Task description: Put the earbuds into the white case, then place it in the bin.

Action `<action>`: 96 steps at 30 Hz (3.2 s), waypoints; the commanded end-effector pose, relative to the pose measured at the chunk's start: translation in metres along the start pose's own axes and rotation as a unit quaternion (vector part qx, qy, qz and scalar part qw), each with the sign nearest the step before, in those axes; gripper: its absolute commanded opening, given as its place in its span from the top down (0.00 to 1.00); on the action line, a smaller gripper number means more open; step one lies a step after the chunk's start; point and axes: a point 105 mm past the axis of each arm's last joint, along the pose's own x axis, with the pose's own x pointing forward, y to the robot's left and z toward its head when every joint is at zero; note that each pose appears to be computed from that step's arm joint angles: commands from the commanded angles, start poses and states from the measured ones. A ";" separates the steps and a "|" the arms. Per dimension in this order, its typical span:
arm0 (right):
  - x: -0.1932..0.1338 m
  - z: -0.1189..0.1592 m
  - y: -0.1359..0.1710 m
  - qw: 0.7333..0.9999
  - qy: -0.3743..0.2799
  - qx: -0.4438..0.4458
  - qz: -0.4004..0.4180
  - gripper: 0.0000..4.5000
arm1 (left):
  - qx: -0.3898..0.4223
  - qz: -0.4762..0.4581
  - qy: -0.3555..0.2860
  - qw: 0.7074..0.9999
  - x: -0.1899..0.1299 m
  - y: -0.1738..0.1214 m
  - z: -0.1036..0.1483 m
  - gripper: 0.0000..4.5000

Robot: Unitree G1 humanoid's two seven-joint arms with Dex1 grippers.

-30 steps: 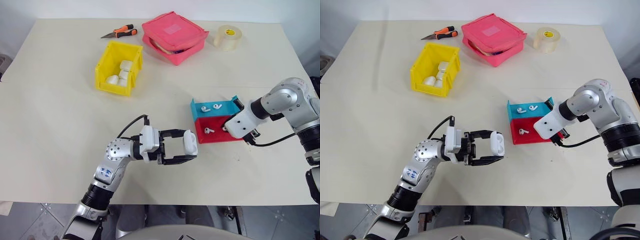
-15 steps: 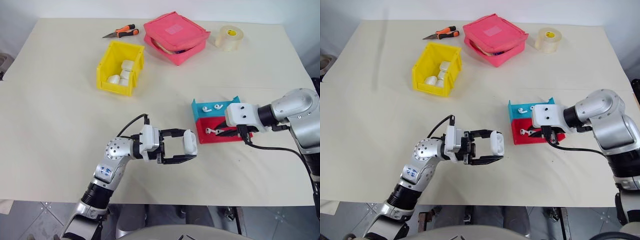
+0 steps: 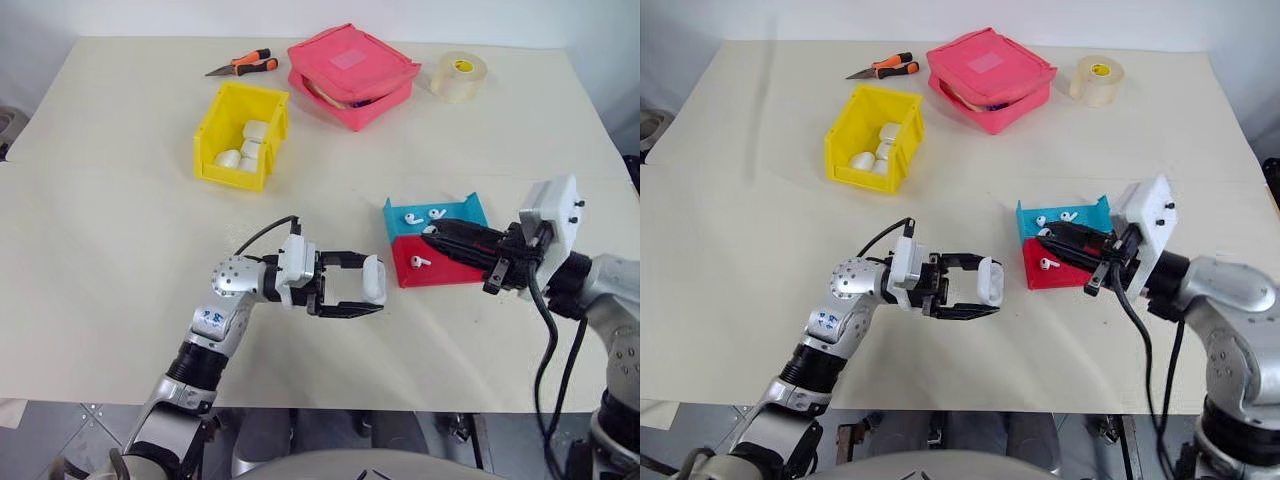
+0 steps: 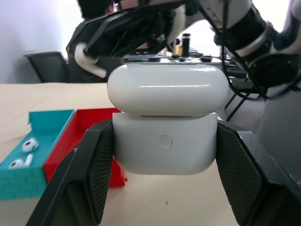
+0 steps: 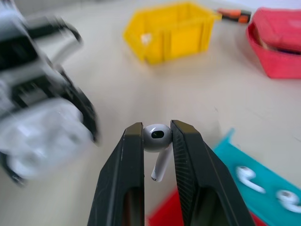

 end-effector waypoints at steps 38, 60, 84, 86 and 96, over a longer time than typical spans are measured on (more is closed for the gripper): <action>0.018 -0.020 0.061 0.987 -0.150 0.020 0.047 0.90 | -0.005 -0.055 -0.102 0.993 0.016 0.002 0.043 0.38; 0.024 0.013 0.061 0.980 -0.182 -0.017 0.072 0.90 | -0.016 -0.073 -0.127 0.989 0.008 -0.004 0.035 0.38; 0.038 -0.024 0.057 0.987 -0.149 0.002 0.059 0.90 | -0.004 -0.099 -0.153 0.983 0.015 -0.009 0.049 0.38; 0.037 -0.031 0.057 0.990 -0.131 0.002 0.058 0.90 | -0.001 -0.095 -0.156 0.983 0.015 -0.007 0.050 0.38; 0.023 -0.044 0.058 0.996 -0.064 -0.002 0.068 0.90 | 0.010 -0.053 -0.159 0.986 0.011 0.007 0.051 0.38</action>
